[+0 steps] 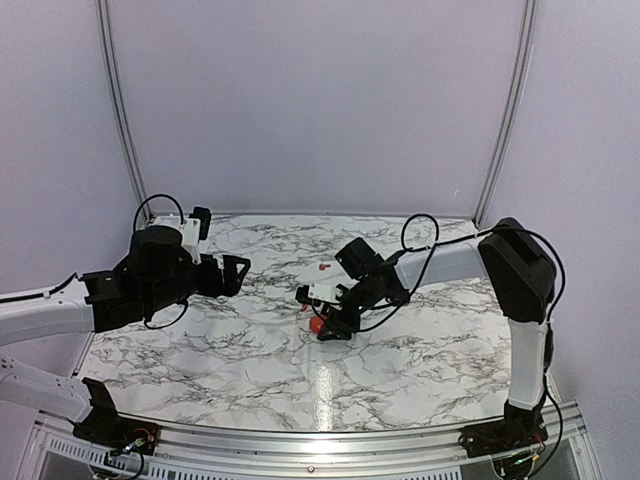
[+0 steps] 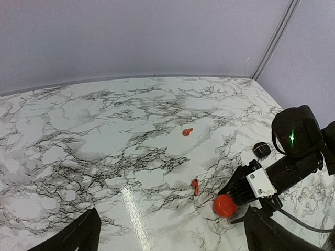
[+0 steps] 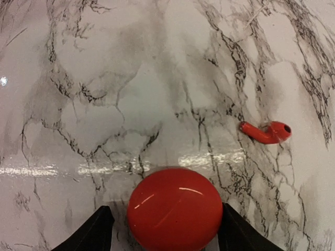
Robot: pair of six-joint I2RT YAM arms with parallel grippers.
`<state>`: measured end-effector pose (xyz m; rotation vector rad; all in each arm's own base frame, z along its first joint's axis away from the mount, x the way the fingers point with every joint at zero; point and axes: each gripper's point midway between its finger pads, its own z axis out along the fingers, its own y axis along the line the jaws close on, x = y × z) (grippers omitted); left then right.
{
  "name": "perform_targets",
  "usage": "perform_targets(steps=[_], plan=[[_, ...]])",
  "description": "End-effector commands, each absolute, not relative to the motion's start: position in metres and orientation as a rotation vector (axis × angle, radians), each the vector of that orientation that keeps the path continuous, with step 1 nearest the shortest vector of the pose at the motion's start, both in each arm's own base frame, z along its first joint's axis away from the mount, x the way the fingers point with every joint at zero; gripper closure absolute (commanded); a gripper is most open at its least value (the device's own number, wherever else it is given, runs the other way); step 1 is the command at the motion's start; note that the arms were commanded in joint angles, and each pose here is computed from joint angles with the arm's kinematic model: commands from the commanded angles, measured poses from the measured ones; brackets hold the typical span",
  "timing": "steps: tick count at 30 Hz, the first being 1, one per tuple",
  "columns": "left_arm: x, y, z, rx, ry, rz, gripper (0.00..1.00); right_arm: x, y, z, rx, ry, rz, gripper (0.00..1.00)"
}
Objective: Insert the wireless bluetooth earbuds into the charging case
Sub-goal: Move the charging case to the center of the board, then pick up the charging case from the center of the board.
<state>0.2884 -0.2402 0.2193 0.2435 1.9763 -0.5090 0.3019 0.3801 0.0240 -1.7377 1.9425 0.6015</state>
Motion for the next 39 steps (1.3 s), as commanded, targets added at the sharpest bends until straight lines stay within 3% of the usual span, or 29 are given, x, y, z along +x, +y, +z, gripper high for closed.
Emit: perform_targets(steps=[1,10,25,39], plan=[[0.289,-0.24,0.231,0.217,1.945,-0.561,0.01,0.276,0.378,0.025,-1.756,1.988,0.609,0.32],[0.289,-0.242,0.226,0.224,1.957,-0.56,0.01,0.24,0.374,0.024,-1.801,2.015,0.638,0.28],[0.287,-0.237,0.222,0.213,1.966,-0.564,0.01,0.253,0.385,0.01,-1.842,1.965,0.62,0.27],[0.288,-0.234,0.21,0.187,2.004,-0.596,0.01,0.255,0.381,0.018,-1.804,2.001,0.642,0.5]])
